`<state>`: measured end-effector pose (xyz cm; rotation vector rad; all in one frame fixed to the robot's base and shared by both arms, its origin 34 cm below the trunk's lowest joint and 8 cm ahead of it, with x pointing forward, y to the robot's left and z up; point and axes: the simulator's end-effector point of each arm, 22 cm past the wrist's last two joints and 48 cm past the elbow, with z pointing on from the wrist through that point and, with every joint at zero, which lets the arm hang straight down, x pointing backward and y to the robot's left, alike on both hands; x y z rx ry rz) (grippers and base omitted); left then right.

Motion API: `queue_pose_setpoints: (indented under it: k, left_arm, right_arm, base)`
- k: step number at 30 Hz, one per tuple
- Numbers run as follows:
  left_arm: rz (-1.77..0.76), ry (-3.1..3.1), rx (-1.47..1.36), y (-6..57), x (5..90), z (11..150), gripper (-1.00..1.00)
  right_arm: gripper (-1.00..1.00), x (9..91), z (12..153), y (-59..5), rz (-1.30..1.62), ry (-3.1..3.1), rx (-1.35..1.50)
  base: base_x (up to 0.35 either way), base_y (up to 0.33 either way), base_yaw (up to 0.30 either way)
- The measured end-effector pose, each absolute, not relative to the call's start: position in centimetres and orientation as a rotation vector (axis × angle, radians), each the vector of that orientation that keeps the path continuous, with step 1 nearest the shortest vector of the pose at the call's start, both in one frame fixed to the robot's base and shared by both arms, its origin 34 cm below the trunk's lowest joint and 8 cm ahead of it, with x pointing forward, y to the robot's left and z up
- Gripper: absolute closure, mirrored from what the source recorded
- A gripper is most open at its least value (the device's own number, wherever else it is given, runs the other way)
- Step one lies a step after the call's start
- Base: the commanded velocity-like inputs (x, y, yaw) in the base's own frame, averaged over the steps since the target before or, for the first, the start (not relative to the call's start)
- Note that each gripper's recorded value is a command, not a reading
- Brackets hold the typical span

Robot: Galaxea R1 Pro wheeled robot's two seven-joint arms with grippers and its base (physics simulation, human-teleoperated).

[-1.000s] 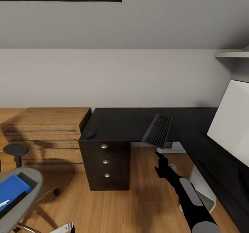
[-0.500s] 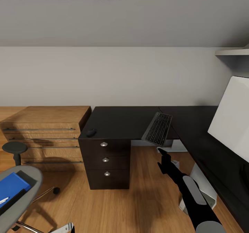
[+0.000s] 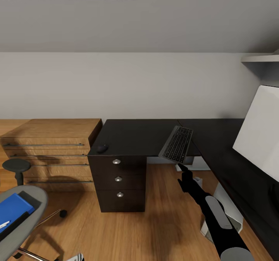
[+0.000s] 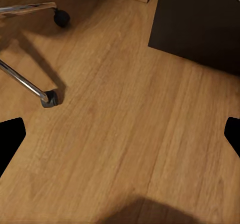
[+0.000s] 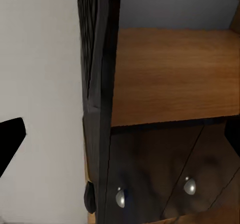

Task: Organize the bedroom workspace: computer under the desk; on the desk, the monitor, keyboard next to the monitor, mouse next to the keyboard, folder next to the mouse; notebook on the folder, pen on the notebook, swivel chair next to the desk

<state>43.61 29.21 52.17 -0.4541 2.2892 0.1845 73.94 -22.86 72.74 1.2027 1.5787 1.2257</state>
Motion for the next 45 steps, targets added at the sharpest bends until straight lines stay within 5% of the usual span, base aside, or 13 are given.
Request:
queue_pose_setpoints:
  k: [45]
  left_arm:
    - [0.184, 2.310, -0.454, 29.0, 43.0, 51.4, -1.00]
  right_arm:
    - [-1.00, 73.8, 71.6, -27.7, 1.095, 1.537, 1.186]
  base:
    - [0.083, 0.000, 0.000]
